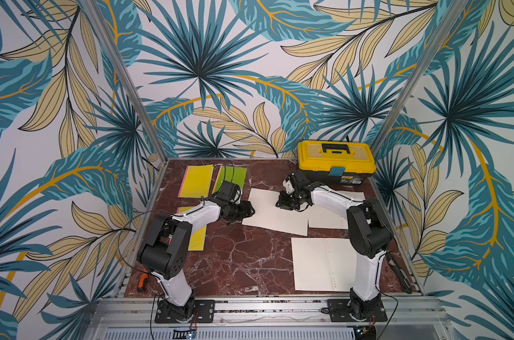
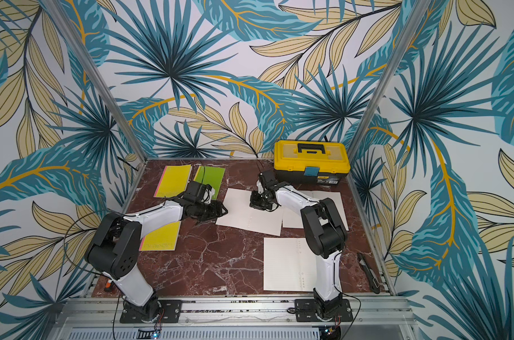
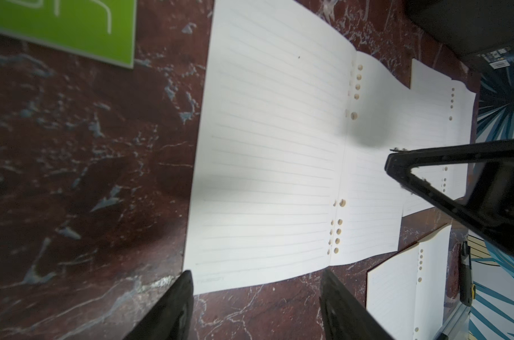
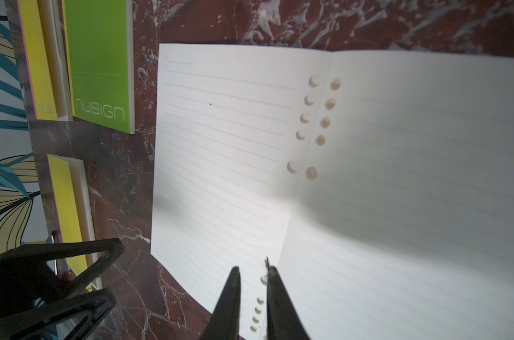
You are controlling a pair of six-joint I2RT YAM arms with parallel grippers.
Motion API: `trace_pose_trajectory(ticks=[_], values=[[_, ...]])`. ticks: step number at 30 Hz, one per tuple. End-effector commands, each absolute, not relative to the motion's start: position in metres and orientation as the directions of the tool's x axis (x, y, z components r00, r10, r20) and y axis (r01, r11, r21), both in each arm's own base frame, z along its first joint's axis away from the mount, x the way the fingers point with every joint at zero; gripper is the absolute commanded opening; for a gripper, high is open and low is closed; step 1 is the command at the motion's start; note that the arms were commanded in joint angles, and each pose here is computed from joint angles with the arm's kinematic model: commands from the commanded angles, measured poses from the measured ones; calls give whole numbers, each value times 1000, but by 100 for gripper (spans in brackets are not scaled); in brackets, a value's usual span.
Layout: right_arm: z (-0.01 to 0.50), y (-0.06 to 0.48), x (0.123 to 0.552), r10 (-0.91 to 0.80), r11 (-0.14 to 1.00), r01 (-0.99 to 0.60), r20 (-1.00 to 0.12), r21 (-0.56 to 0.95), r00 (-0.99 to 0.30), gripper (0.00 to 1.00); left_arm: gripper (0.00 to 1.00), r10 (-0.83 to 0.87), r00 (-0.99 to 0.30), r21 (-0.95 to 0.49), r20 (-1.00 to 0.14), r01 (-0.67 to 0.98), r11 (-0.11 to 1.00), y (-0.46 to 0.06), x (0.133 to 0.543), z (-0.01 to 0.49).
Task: Close the notebook
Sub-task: Move the notebook to the center of the board, then close the notebook at the center of the board.
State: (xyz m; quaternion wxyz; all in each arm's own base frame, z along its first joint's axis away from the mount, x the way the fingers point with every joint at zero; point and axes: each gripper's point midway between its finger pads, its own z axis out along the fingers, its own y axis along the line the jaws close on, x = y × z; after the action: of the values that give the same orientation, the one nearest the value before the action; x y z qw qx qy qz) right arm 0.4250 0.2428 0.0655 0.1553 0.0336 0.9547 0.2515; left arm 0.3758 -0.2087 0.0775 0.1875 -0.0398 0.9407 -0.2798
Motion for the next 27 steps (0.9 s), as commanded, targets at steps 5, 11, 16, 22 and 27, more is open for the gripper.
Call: trace_pose_trajectory(ticks=[5,11,16,22,27], values=[[37,235,415,131,891,18,-219,453,-967,19,69,-161,-917,-533,-365,64,843,-209,400,77],[5,228,407,159,899,71,-171,432,-972,17,69,-154,-915,-540,-373,79,838,-208,416,73],[-7,219,397,179,907,101,-159,408,-971,18,69,-136,-916,-538,-378,98,838,-210,424,71],[-13,218,393,169,913,102,-138,395,-976,17,69,-121,-916,-509,-383,101,855,-205,429,64],[-10,218,393,159,916,94,-138,391,-978,17,69,-98,-918,-511,-385,123,851,-200,438,58]])
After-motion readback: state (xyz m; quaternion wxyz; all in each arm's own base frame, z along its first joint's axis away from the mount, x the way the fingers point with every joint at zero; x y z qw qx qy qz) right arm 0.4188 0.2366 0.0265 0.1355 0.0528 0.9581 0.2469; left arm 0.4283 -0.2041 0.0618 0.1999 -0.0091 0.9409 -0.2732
